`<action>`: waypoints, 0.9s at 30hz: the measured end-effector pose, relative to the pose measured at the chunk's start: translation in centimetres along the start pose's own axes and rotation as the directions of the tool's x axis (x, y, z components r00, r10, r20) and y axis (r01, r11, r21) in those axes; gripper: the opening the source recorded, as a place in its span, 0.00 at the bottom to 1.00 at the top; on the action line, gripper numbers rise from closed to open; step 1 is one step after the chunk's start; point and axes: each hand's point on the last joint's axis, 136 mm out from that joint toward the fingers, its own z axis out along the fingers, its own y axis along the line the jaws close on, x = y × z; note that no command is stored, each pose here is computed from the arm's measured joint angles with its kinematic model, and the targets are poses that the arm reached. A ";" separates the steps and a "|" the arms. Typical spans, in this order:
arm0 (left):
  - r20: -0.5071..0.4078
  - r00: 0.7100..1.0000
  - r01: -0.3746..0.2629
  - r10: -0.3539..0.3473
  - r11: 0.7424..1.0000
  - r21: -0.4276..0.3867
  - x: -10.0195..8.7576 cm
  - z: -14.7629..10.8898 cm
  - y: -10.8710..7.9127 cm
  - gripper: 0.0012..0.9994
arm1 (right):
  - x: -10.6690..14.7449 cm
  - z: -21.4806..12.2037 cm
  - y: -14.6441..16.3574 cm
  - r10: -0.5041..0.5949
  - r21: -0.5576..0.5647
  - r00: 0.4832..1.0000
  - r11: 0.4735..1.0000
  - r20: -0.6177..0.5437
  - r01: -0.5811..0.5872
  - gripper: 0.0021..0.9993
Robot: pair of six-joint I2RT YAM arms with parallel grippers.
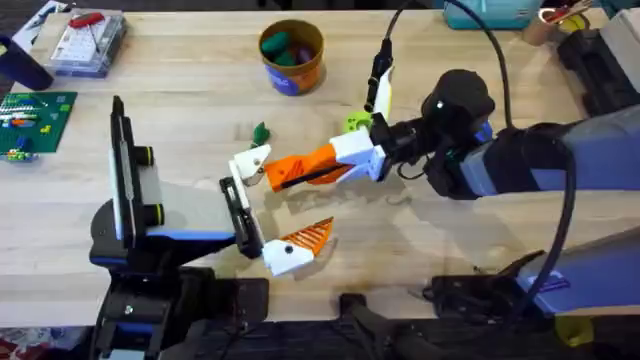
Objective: Pick up the gripper from the table and insert it into the empty holder that is missing its gripper. Then pick up a screw, insert it into the mounting hole, and use the screwdriver to tighten it. Finally, clean up the table by picking up the vegetable and placing it into the bucket.
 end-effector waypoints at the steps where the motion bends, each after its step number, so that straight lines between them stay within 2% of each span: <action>1: 0.000 1.000 0.000 0.000 1.000 0.000 0.0 0.0 0.0 0.99 | 0.0 0.0 0.0 0.000 0.000 1.000 1.000 0.000 0.000 0.01; 8: 0.000 1.000 -0.001 0.001 1.000 0.000 0.0 0.0 0.0 0.99 | 0.0 0.0 0.7 -0.061 -0.014 0.998 0.998 0.001 0.061 0.01; 17: 0.000 1.000 0.000 0.000 1.000 0.000 0.0 0.0 0.0 0.99 | 0.0 0.0 0.5 -0.017 -0.009 1.000 1.000 0.000 0.017 0.01; 27: 0.000 1.000 0.000 0.000 1.000 0.000 0.0 0.0 0.0 0.99 | -0.1 0.0 0.5 -0.018 -0.010 1.000 1.000 0.004 0.018 0.01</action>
